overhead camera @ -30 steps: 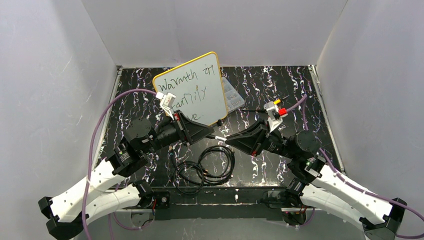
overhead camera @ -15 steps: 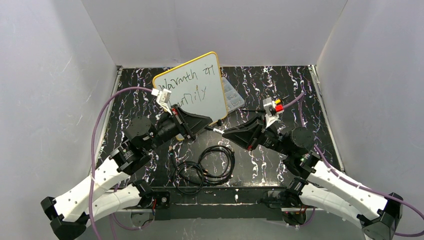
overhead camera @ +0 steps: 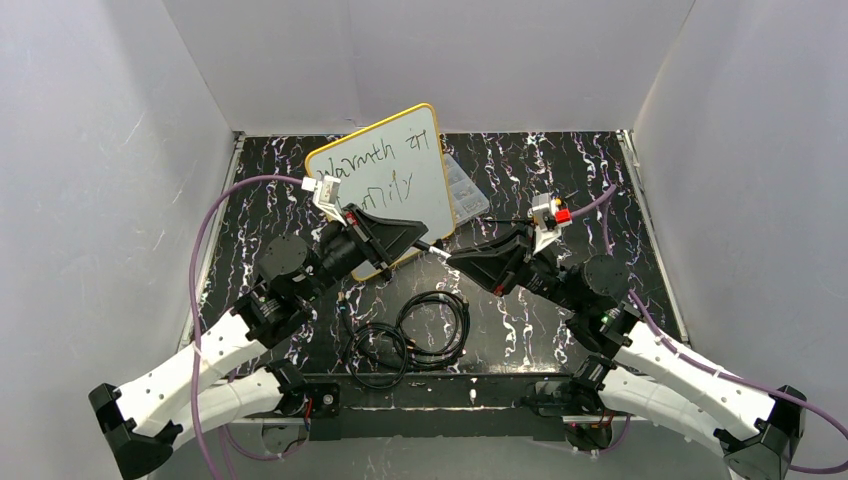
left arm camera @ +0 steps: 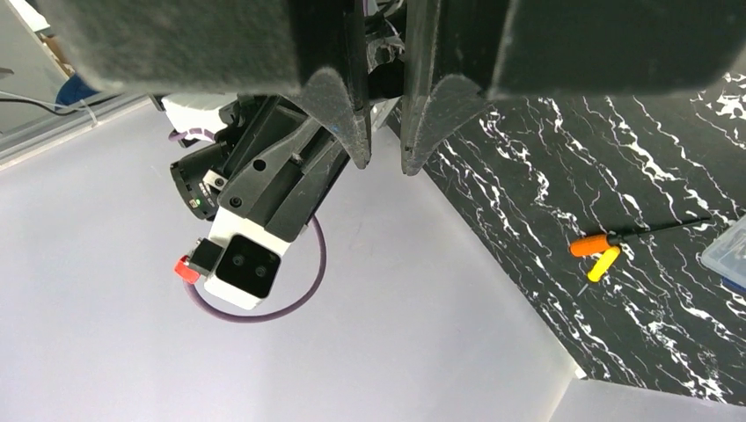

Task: Write a sentence on the whiteboard
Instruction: Hold the whiteboard marker without the cap at the pen cap, then put down the whiteboard marker at the center of the board.

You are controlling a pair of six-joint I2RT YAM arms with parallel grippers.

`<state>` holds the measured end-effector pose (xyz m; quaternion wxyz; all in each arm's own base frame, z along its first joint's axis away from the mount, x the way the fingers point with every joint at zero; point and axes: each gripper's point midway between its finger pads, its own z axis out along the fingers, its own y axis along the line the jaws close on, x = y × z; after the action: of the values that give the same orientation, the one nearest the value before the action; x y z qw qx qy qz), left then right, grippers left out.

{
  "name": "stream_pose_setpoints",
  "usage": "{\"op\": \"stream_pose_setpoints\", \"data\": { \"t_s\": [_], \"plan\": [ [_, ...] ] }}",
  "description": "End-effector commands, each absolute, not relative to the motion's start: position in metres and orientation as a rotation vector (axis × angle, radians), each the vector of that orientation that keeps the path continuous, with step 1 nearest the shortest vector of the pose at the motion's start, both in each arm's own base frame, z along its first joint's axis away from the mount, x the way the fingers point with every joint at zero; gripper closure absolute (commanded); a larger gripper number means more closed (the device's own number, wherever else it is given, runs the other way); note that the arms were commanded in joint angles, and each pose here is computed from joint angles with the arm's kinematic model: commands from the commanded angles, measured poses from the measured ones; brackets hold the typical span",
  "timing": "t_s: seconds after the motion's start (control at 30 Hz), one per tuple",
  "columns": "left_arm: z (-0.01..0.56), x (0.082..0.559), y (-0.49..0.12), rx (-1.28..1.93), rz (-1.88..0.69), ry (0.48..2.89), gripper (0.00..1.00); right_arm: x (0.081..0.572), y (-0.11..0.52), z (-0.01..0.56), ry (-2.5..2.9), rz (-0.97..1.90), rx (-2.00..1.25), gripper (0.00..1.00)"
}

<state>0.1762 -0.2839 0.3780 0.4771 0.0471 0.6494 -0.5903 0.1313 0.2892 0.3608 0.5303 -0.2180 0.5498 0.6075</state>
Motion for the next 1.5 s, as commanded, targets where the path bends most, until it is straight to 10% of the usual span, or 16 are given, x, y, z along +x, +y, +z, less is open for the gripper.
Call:
{"op": "stream_pose_setpoints", "data": {
  "t_s": [0.0,0.47,0.77,0.9,1.3,1.47],
  "plan": [
    [0.28,0.099,-0.33,0.48,-1.598,1.985,1.0,0.15,0.279,0.417,1.104,1.406,-0.367,0.99],
    [0.26,0.108,-0.317,0.59,-1.394,2.083,0.98,0.162,0.275,0.4,1.227,1.238,-0.424,0.99],
    [0.287,0.177,-0.276,0.539,-1.129,2.045,0.21,0.184,0.237,0.277,1.699,0.877,-0.401,0.99],
    [0.288,0.202,-0.261,0.505,-1.001,2.055,0.04,0.207,0.205,0.225,1.864,0.599,-0.298,0.99],
    [0.284,0.237,-0.164,0.235,-0.63,2.045,0.02,0.25,0.168,0.096,2.137,0.205,-0.195,0.99],
    [0.284,0.244,-0.119,0.111,-0.5,2.04,0.02,0.264,0.152,0.072,2.194,0.27,-0.108,0.75]
  ]
}}
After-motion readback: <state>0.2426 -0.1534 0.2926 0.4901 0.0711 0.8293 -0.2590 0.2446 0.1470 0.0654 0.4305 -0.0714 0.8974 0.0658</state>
